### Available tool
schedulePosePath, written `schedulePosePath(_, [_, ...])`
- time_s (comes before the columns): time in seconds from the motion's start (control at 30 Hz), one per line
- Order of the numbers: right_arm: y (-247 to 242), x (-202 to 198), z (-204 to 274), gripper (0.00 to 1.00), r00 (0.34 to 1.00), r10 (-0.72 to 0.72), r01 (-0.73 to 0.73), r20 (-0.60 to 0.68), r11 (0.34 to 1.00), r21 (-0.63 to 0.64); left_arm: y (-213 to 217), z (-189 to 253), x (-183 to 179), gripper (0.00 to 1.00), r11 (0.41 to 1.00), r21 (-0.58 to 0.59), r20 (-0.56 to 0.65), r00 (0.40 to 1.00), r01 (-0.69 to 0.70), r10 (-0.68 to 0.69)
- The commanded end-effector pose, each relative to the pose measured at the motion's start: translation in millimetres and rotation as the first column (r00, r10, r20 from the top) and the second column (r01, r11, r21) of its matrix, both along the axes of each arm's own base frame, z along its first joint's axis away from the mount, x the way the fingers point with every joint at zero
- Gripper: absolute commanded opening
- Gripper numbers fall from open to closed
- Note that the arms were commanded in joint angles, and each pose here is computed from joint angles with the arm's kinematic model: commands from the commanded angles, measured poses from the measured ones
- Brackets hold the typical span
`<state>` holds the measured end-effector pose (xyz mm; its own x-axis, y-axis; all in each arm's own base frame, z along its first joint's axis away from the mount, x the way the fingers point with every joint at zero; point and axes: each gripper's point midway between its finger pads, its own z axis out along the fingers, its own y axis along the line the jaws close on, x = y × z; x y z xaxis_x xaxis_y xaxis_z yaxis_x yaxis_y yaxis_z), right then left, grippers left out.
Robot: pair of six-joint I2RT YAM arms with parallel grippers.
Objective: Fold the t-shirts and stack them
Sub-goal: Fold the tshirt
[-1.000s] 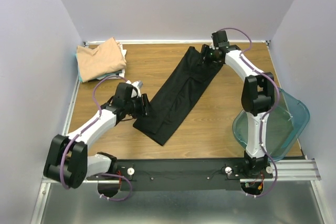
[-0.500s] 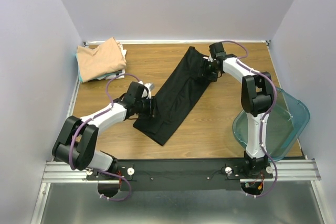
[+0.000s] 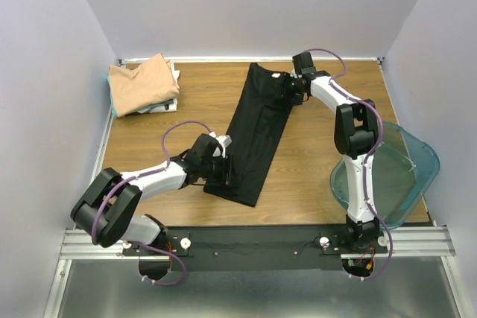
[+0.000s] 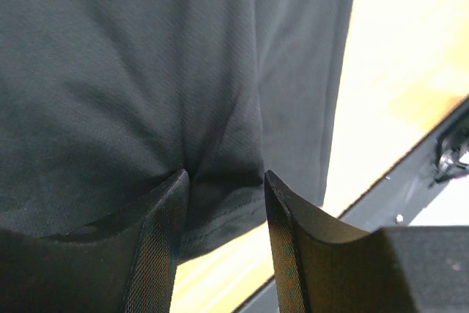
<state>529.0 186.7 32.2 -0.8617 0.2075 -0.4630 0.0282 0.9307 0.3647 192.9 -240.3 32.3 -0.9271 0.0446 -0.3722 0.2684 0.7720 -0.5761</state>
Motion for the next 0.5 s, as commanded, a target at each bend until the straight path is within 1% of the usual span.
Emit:
schedulePosePath(0.0, [-6, -15, -65, 0.67, 0.992, 0.016, -0.024, -0.124, 0.998, -0.063, -8, -8, -28, 0.54, 1.0, -0.023, -0.082, 0.997, 0.01, -0.012])
schedulePosePath(0.1, [0, -9, -61, 0.67, 0.993, 0.036, -0.041, -0.11, 0.998, -0.039, -23, 0, -33, 0.54, 0.997, -0.066, -0.073, 0.996, 0.037, -0.041])
schedulePosePath(0.13, [0, -10, -64, 0.67, 0.993, 0.039, -0.044, -0.114, 0.998, -0.04, -24, -1, -36, 0.54, 0.997, -0.064, -0.077, 0.996, 0.048, -0.053])
schedulePosePath(0.2, [3, -7, -63, 0.66, 0.993, 0.048, -0.052, -0.108, 0.998, -0.029, -40, 6, -37, 0.54, 0.991, -0.107, -0.057, 0.995, 0.081, -0.087])
schedulePosePath(0.33, [5, -2, -62, 0.67, 0.993, 0.057, -0.06, -0.099, 0.998, -0.022, -60, 7, -47, 0.54, 0.982, -0.121, -0.057, 0.987, 0.142, -0.15])
schedulePosePath(0.47, [6, 1, -60, 0.67, 0.994, 0.061, -0.063, -0.088, 0.998, -0.02, -78, 9, -54, 0.54, 0.974, -0.153, -0.061, 0.982, 0.167, -0.178])
